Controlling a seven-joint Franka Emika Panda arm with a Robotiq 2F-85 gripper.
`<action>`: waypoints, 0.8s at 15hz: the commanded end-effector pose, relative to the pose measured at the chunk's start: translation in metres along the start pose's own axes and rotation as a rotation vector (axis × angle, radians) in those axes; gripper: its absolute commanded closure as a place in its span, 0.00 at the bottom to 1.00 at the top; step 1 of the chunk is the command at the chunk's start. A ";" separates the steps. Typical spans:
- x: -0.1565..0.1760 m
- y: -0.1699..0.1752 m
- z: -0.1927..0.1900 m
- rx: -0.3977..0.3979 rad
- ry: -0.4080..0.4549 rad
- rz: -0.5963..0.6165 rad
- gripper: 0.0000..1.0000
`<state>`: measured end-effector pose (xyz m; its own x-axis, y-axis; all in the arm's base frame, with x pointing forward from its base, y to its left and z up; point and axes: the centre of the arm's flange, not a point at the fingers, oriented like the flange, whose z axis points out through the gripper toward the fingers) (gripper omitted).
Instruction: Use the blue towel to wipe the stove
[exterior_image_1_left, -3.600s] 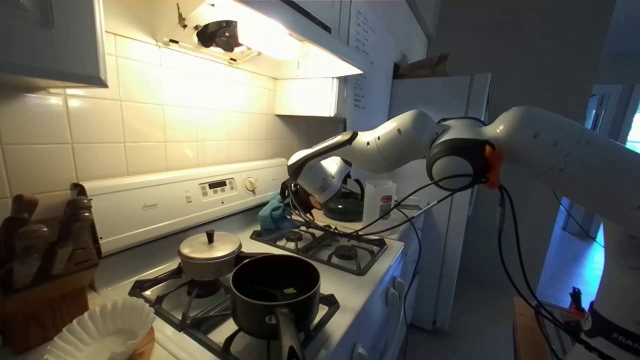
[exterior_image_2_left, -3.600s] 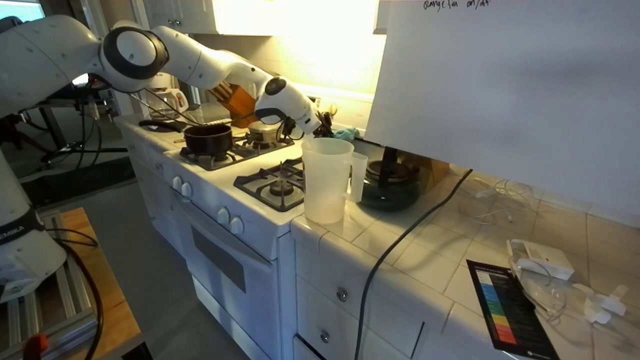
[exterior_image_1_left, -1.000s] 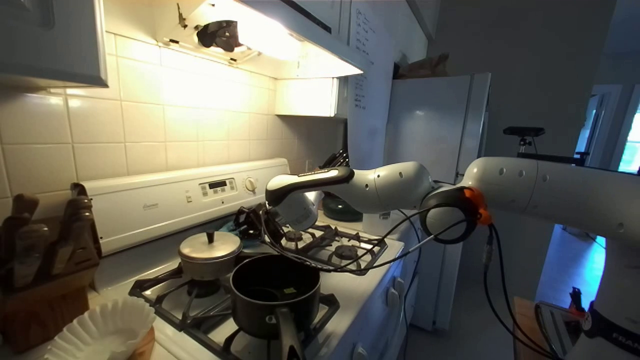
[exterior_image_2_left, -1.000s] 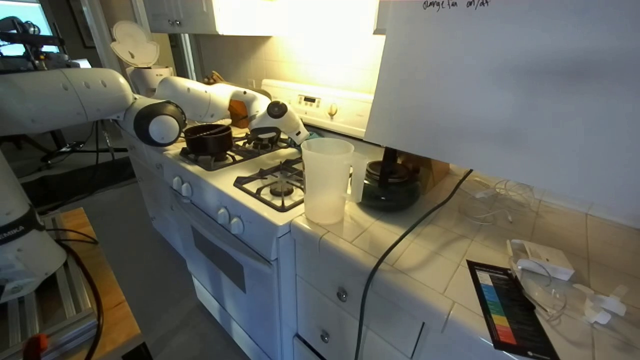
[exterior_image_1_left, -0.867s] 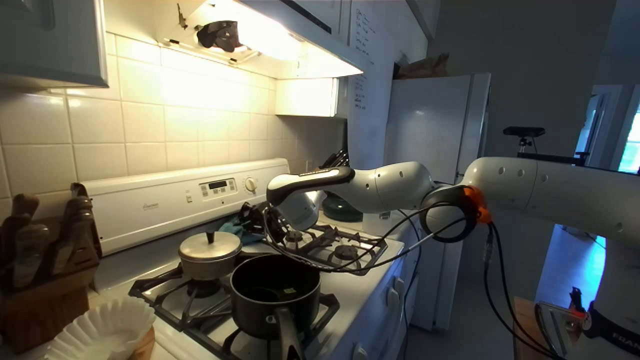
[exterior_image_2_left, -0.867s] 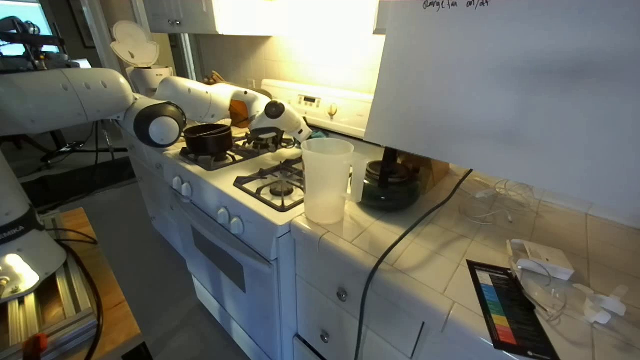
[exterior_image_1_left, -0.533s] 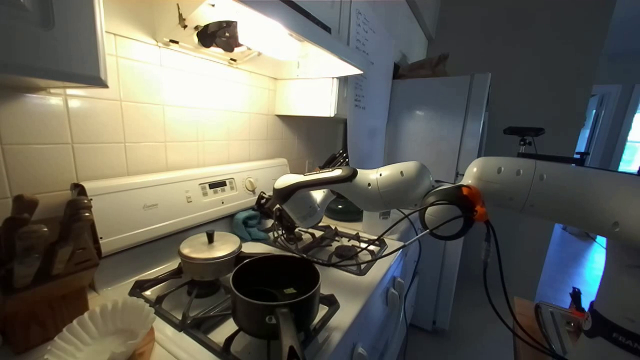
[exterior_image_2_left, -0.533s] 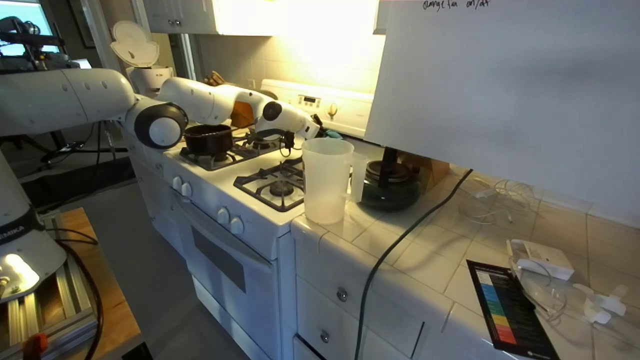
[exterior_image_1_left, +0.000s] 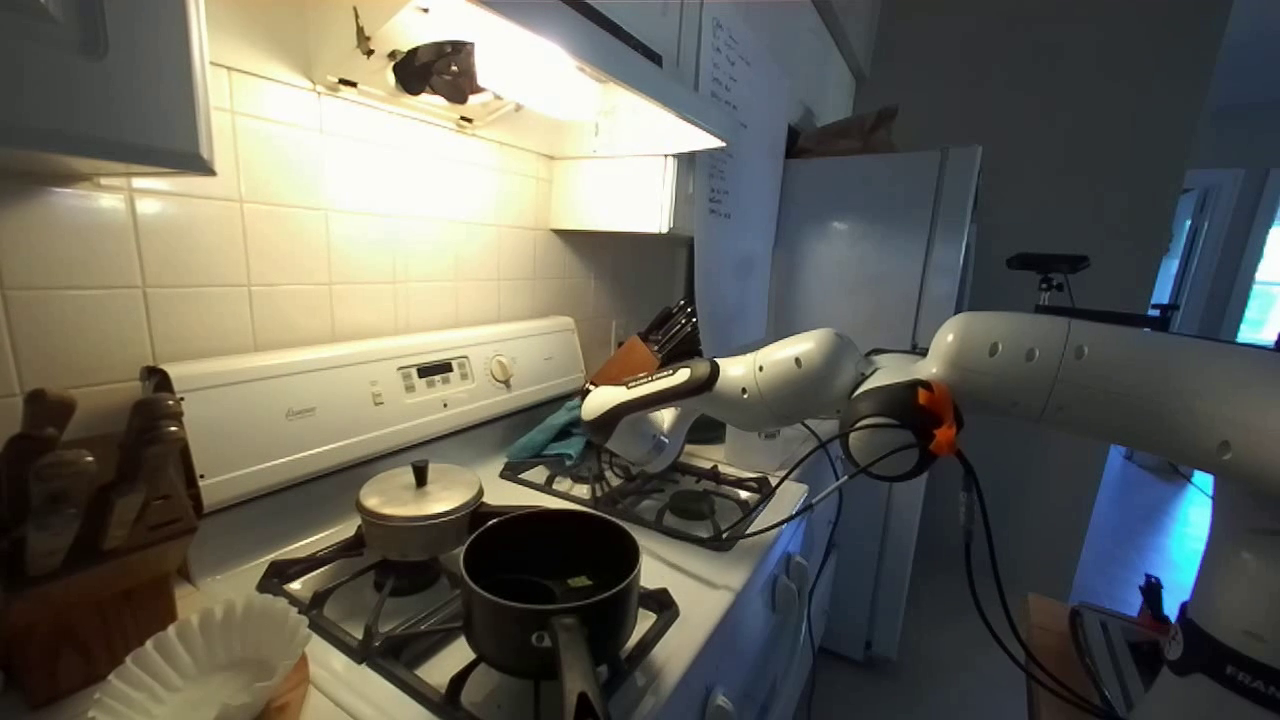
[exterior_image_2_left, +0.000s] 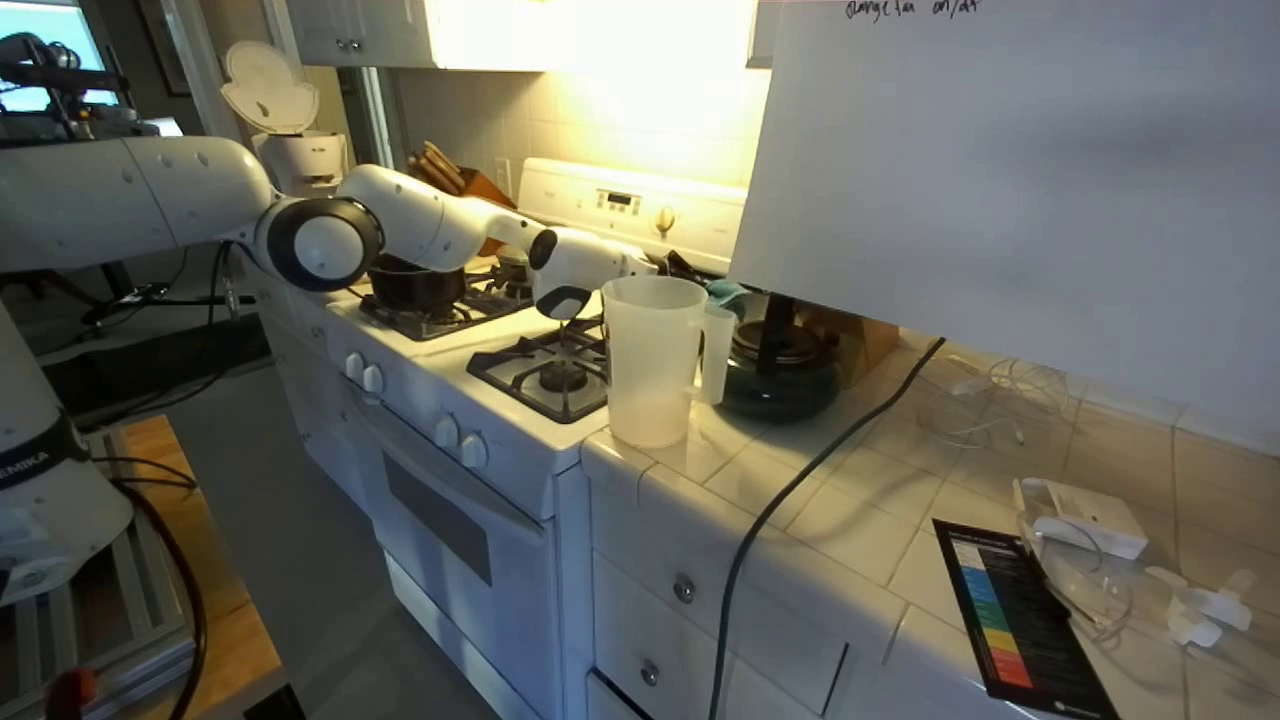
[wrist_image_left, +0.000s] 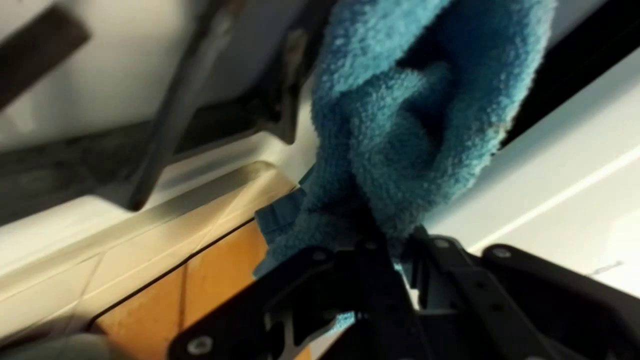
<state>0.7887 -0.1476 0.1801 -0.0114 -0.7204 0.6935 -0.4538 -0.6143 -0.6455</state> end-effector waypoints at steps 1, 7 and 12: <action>-0.003 -0.016 0.037 -0.069 -0.004 0.051 0.97; -0.015 -0.066 0.025 -0.049 -0.181 0.213 0.97; -0.034 -0.119 0.011 -0.048 -0.400 0.379 0.97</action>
<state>0.8220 -0.0764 0.2120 0.1157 -0.9233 0.3664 -0.4824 -0.3746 -0.7918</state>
